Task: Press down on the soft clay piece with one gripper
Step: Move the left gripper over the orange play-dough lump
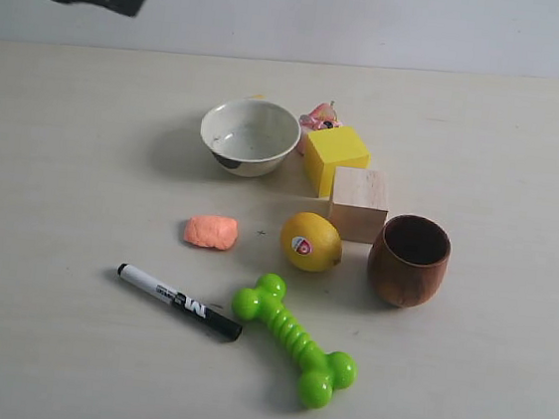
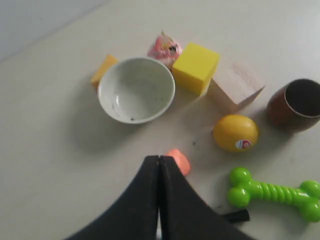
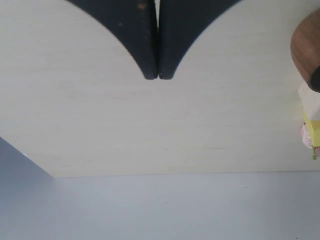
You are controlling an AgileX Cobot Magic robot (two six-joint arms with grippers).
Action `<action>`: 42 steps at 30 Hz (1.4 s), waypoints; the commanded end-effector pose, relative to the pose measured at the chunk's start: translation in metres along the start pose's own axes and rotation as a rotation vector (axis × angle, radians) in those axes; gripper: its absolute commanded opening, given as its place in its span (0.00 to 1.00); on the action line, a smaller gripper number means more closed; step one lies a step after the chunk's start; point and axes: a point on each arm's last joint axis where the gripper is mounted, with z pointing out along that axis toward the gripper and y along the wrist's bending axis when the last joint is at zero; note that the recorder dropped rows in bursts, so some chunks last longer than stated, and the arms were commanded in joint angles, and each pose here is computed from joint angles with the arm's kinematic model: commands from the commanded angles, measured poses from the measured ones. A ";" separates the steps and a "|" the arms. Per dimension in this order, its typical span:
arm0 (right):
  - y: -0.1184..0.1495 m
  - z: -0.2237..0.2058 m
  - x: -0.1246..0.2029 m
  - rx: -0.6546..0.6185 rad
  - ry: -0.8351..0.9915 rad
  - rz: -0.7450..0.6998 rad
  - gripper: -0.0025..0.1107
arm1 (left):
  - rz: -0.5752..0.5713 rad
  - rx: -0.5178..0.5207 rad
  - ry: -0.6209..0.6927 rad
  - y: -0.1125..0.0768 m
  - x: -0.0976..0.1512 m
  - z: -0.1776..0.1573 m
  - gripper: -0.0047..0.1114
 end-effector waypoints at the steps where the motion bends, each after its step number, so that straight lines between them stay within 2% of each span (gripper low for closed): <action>1: 0.000 0.000 0.001 0.005 -0.009 -0.004 0.02 | -0.079 0.038 0.175 -0.005 0.000 0.040 0.04; 6: 0.000 0.000 0.000 0.005 -0.011 -0.004 0.02 | -0.113 0.050 0.320 -0.003 0.001 0.080 0.04; 14: 0.000 0.000 0.000 0.005 -0.011 -0.004 0.02 | -0.102 0.058 0.419 0.000 -0.001 0.127 0.04; 23: 0.000 0.000 0.000 0.005 -0.011 -0.004 0.02 | -0.086 0.052 0.561 0.002 0.023 0.179 0.04; 26: 0.000 0.000 0.000 0.005 -0.011 -0.004 0.02 | -0.134 0.045 0.613 0.001 0.035 0.199 0.04; 33: 0.000 0.000 0.000 0.005 -0.011 -0.004 0.02 | -0.178 0.076 0.632 -0.003 0.045 0.220 0.04; 42: 0.000 0.000 0.000 0.005 -0.011 -0.004 0.02 | -0.153 0.143 0.598 -0.009 0.042 0.226 0.04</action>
